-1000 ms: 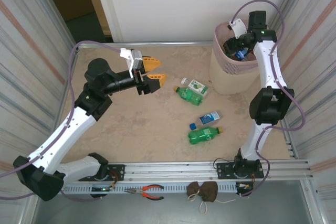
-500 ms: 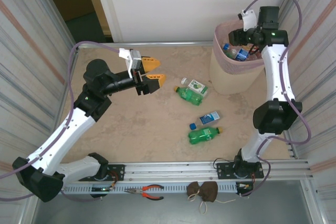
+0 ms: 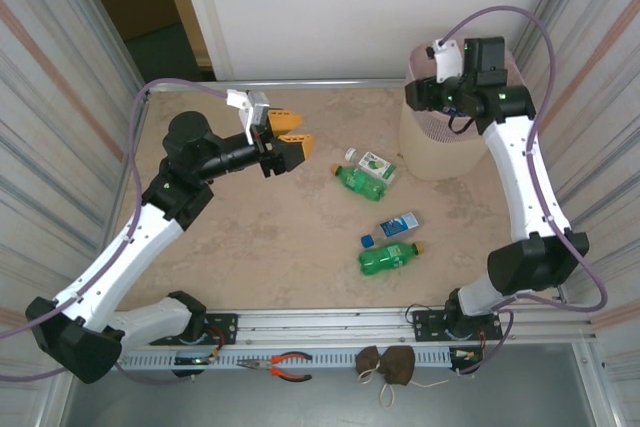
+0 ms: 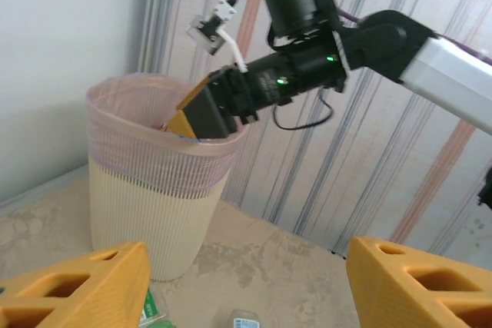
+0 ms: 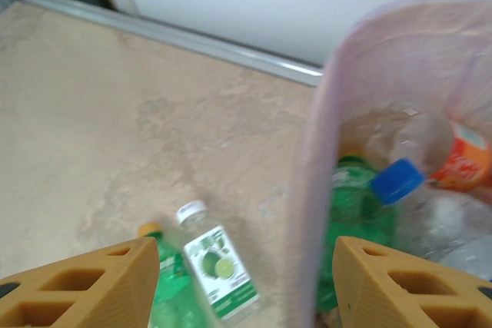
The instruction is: Put the plastic bottles in the bin
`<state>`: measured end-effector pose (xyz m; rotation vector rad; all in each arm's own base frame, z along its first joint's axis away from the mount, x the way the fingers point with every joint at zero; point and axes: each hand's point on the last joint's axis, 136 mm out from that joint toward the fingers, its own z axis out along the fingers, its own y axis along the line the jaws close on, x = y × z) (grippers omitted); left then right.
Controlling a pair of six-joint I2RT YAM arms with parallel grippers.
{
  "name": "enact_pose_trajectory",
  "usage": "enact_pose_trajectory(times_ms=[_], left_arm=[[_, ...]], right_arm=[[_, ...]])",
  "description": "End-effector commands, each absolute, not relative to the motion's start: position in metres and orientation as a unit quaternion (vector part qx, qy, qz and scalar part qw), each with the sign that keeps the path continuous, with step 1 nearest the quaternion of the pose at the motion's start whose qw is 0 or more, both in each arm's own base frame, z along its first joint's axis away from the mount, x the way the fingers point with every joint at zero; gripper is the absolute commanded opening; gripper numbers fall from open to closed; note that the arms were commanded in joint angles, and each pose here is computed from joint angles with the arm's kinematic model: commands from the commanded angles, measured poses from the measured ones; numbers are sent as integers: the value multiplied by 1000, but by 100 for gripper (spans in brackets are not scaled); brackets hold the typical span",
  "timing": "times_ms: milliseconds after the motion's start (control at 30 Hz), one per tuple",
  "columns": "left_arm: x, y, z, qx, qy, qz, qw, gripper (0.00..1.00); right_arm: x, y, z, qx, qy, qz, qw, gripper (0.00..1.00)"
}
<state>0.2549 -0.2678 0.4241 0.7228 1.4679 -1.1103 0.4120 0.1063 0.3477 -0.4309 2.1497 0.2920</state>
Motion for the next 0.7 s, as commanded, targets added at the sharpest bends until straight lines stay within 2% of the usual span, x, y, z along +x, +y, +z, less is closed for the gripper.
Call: enact_pose_trajectory(times_ms=[0,200,333,467,667], left_arm=[[266,-262,410,275,648,-468,535,68],[276,-251,401,248,664,-471,526,68],[277,-247,397,246,668,-472,521,68],[277,-242,394,245,671,-469,519,68],[275,-233,393,240,673,-467,521,68]], right_arm=[[377,121,340,-201,874,116,426,61],[324,150,296,-282,886,114,350,63],[275,166,255,-405,865,103,278,65],[224,171,210,-526,820,82,213,69],[177,163,168,-622,766,52,151,70]])
